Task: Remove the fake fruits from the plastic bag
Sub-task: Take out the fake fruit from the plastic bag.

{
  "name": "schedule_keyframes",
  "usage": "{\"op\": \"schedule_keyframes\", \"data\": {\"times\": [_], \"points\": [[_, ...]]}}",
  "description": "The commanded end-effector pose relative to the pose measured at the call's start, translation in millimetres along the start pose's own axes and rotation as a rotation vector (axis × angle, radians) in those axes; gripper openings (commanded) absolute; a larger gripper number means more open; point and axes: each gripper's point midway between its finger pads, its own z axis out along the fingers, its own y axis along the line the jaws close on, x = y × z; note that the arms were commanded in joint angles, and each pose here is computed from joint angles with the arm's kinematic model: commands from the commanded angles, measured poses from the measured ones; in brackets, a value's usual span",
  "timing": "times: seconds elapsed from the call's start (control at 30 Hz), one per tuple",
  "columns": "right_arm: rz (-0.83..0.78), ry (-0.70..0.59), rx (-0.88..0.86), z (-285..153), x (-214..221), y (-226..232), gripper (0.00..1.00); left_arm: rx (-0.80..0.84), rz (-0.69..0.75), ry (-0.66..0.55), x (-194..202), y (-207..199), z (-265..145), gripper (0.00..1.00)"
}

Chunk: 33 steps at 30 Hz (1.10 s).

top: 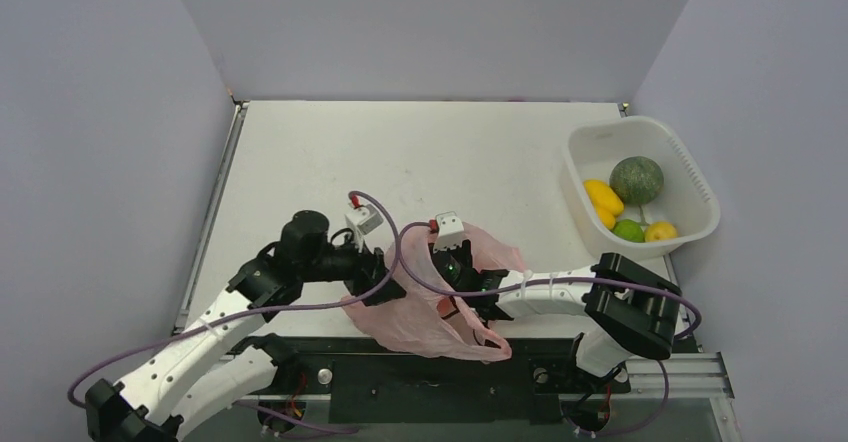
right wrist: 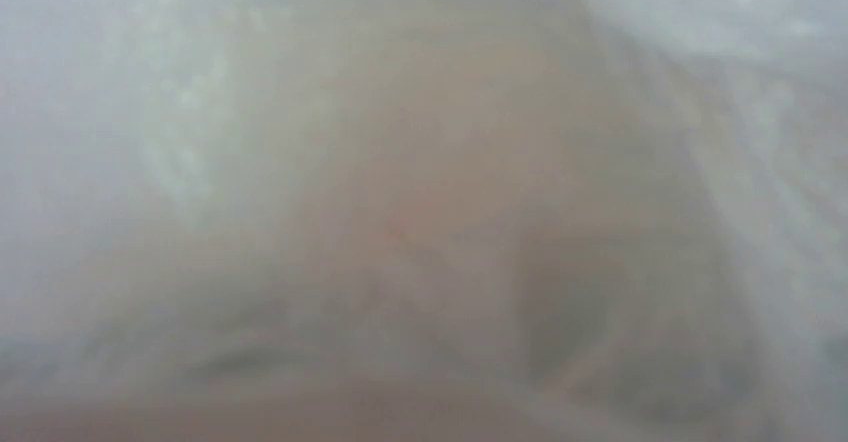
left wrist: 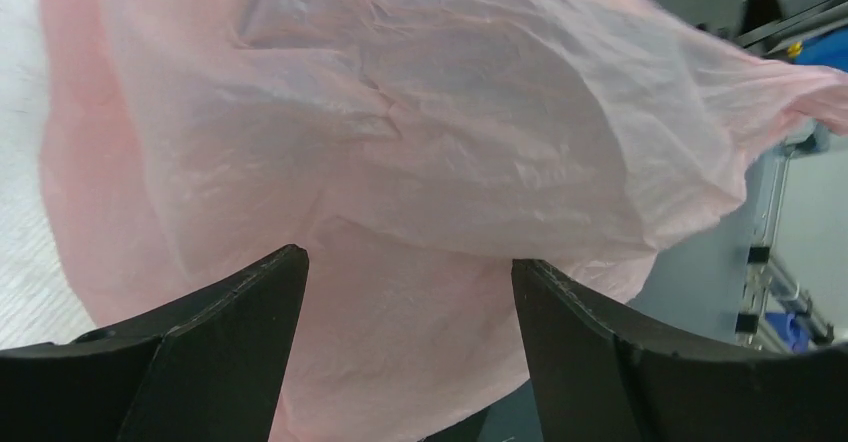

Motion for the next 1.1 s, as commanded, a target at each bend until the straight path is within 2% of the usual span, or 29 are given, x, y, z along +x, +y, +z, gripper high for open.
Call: {"op": "schedule_keyframes", "data": {"times": [0.0, 0.1, 0.17, 0.2, 0.23, 0.27, 0.33, 0.43, 0.57, 0.73, 0.9, 1.07], "points": [[0.057, -0.044, -0.027, -6.7, -27.9, 10.9, 0.05, -0.042, 0.134, 0.042, -5.5, 2.6, 21.9, 0.73], [0.063, -0.045, -0.029, -12.2, -31.9, 9.2, 0.05, -0.173, 0.135, 0.131, 0.5, 30.0, 28.9, 0.70], [0.065, -0.047, -0.029, -16.3, -34.9, 7.4, 0.05, -0.235, 0.155, 0.215, 9.8, 46.3, 29.6, 0.59], [0.059, -0.043, -0.028, -17.8, -34.5, 6.2, 0.05, -0.244, 0.155, 0.242, 13.2, 49.0, 29.2, 0.47], [0.063, -0.048, -0.038, -21.0, -38.2, 6.9, 0.05, -0.266, 0.154, 0.270, 17.8, 56.7, 31.6, 0.39], [0.052, -0.044, -0.038, -22.3, -37.5, 5.0, 0.05, -0.284, 0.145, 0.288, 20.3, 62.2, 33.4, 0.21], [0.042, -0.035, -0.059, -27.4, -37.6, 4.1, 0.05, -0.323, 0.120, 0.303, 20.1, 74.2, 32.7, 0.09], [0.049, -0.035, -0.081, -36.5, -40.4, -3.9, 0.05, -0.401, 0.067, 0.276, 11.3, 97.4, 22.8, 0.00], [0.072, -0.018, -0.183, -47.9, -38.7, -7.6, 0.07, -0.451, 0.023, 0.199, -3.6, 116.5, 9.6, 0.00], [0.106, 0.017, -0.319, -57.3, -31.1, -7.7, 0.20, -0.490, 0.002, 0.184, -6.6, 128.0, 4.6, 0.00], [0.132, 0.021, -0.312, -51.5, -30.1, -13.0, 0.44, -0.491, -0.005, 0.197, -4.5, 129.9, 5.9, 0.00], [0.075, 0.104, -0.202, -23.4, -3.5, -18.7, 0.54, -0.421, -0.005, 0.207, -1.9, 120.5, 12.6, 0.00]]}}
